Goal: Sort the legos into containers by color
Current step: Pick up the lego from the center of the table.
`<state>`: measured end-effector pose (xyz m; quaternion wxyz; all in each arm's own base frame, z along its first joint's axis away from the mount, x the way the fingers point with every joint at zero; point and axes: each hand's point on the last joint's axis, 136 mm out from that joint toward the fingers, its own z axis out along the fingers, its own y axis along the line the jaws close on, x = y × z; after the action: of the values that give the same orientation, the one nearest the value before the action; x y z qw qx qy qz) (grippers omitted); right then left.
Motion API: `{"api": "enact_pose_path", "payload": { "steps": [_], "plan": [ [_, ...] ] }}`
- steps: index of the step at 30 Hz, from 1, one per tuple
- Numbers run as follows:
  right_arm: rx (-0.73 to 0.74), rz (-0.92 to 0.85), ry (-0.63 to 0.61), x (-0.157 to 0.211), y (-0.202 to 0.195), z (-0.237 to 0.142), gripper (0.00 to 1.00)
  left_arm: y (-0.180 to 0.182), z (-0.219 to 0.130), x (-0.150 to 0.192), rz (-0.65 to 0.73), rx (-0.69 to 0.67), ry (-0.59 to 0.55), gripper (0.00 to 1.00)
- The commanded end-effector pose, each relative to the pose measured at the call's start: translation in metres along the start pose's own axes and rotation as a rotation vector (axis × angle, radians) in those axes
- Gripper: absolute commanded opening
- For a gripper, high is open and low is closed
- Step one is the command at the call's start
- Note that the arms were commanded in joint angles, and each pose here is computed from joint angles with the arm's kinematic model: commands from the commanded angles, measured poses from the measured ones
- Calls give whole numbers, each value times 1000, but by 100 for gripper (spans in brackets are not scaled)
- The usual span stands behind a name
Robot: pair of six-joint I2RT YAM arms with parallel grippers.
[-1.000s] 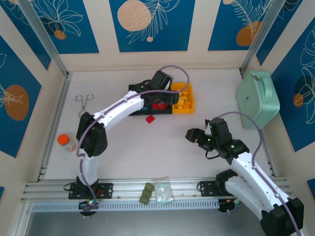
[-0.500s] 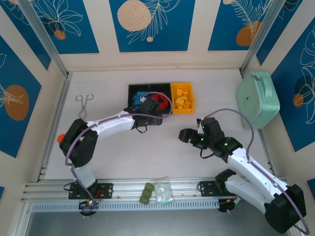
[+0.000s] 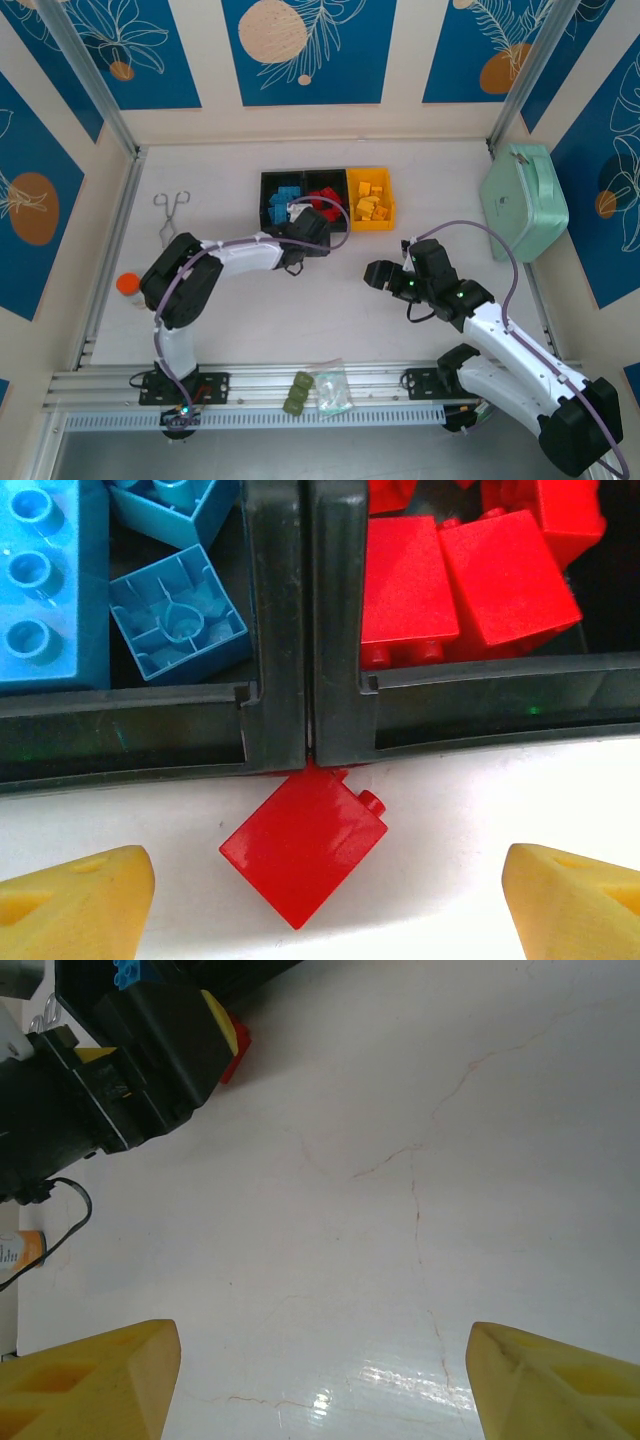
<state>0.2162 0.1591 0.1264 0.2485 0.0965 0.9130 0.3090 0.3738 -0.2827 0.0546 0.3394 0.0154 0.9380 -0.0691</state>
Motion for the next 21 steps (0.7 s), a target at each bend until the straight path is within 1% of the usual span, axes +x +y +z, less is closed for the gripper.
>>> {"api": "enact_pose_path", "payload": {
  "steps": [1, 9, 16, 20, 21],
  "plan": [
    [6, -13, -14, -3, -2, -1, 76, 2, 7, 1, 4, -38, -31, 89],
    [10, -5, -16, -4, -5, -2, 75, 6, 20, 6, 11, -80, -24, 87],
    [18, 3, -15, -2, -9, -2, 75, 2, 29, 5, 37, -81, -21, 81],
    [19, 8, -15, -3, -9, -2, 75, 0, 33, 6, 47, -81, -20, 76],
    [19, 8, -15, -3, -10, -2, 75, -1, 34, 6, 49, -80, -17, 73]
  ]
}}
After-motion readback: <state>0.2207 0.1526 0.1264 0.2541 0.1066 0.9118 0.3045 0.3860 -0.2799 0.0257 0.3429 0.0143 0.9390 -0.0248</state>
